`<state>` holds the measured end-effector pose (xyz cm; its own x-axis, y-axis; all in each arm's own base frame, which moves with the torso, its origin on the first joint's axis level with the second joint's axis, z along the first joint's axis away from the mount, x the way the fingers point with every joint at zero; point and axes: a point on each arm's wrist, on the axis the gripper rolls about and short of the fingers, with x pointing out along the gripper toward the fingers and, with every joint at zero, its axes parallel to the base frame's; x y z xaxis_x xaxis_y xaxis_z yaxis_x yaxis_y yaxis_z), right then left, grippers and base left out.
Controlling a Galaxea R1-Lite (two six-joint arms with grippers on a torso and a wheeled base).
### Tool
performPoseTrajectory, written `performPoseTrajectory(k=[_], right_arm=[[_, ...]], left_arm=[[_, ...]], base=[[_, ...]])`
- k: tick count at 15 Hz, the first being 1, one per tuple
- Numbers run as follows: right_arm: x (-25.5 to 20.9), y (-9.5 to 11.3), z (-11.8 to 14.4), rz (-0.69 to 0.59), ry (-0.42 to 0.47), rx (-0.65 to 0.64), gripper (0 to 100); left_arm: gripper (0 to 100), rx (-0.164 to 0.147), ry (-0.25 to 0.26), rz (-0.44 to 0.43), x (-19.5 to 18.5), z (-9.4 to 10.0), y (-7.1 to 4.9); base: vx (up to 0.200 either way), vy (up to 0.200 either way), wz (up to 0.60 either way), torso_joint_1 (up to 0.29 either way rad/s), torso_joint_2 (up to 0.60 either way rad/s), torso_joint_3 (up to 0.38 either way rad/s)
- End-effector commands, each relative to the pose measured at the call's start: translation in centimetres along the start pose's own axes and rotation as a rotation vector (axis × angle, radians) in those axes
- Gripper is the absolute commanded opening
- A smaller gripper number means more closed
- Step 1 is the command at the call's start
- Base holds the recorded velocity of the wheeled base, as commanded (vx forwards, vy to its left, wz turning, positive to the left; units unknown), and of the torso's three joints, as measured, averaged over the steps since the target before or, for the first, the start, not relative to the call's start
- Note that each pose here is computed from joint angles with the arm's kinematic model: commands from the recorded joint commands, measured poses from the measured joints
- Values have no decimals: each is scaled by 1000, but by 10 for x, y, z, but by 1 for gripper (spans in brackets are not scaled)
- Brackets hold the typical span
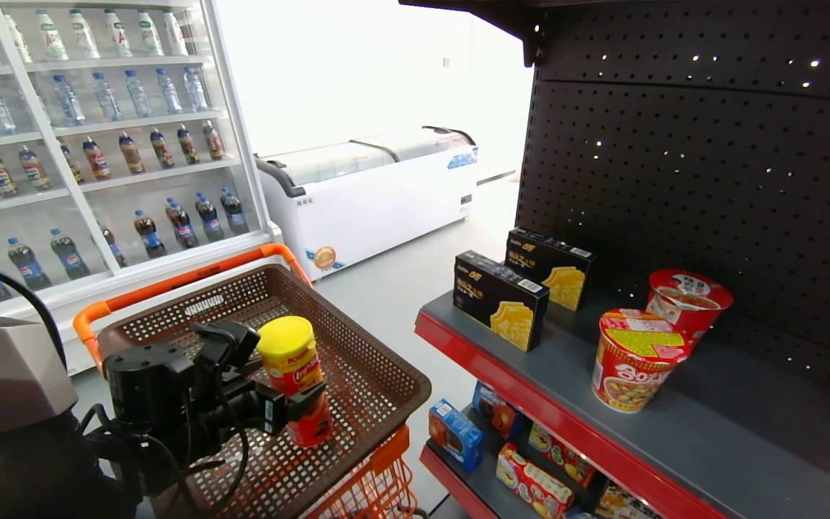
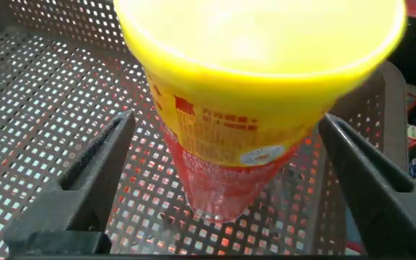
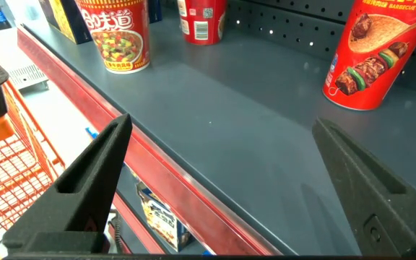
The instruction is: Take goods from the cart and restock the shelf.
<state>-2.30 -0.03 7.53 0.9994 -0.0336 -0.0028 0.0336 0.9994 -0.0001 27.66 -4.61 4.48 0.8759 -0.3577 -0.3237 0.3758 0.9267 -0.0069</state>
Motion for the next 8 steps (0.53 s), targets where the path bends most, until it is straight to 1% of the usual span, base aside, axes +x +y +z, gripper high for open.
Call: performPoseTrajectory(k=[1,3,5,8], right_arm=[[0,0,0,0,2,0,100],[0,0,0,0,0,0,100],[0,0,0,0,2,0,100],[0,0,0,0,0,0,100]], left_arm=[[100,-5,29,-5,8,-9,0],[100,-3,23,-7,14,-9,1],[100,2,0,-6,23,-6,3],[100,1,2,-10,32,-9,4]], base=[[0,0,0,0,0,0],[0,0,0,0,0,0],[0,0,0,0,0,0],[0,0,0,0,0,0]])
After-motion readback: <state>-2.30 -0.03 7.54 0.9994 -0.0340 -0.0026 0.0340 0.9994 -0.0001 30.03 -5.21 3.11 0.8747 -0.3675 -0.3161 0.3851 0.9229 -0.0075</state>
